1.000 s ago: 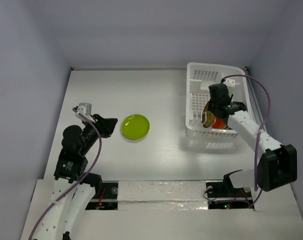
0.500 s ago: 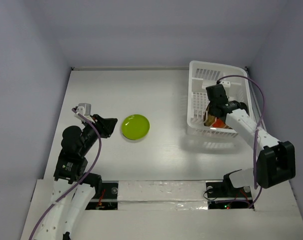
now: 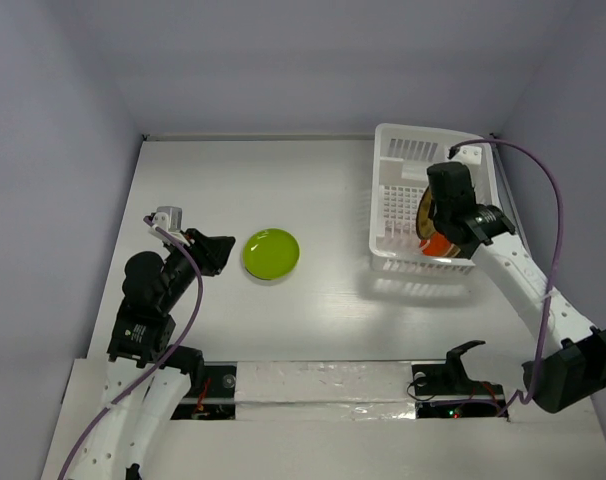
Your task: Unload the plates from the dish rack
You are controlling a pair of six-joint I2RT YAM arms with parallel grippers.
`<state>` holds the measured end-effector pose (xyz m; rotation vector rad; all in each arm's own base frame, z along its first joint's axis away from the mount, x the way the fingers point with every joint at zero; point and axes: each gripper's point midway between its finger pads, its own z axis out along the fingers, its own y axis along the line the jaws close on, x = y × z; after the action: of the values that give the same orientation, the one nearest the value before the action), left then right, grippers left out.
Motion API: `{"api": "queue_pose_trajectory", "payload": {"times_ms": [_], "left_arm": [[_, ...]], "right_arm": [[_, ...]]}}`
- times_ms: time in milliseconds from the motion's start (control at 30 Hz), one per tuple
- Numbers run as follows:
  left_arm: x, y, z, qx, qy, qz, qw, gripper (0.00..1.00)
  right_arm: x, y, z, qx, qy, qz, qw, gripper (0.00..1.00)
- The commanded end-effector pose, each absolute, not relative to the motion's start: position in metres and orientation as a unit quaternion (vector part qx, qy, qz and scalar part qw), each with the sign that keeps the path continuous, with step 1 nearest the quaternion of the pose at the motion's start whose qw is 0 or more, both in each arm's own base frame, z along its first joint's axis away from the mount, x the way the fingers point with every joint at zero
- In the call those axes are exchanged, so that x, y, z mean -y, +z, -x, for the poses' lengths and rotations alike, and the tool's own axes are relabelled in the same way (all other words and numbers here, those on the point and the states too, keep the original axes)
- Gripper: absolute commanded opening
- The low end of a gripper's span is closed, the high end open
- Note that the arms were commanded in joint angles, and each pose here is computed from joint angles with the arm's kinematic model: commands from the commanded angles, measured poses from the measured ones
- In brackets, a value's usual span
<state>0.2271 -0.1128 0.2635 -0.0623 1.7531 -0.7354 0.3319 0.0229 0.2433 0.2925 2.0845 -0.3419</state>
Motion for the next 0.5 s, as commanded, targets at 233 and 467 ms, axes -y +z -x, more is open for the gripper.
{"api": "queue_pose_trajectory", "payload": {"times_ms": [233,467], "left_arm": [[0.113,0.270,-0.231,-0.741,-0.318,0.023,0.591,0.20],[0.110,0.268,-0.233,-0.743,-0.313,0.029,0.591,0.20]], "right_arm": [[-0.157,0.351,-0.322,-0.762,0.168,-0.039,0.624,0.00],[-0.296,0.303,-0.330,-0.780,0.289,0.036,0.554,0.00]]}}
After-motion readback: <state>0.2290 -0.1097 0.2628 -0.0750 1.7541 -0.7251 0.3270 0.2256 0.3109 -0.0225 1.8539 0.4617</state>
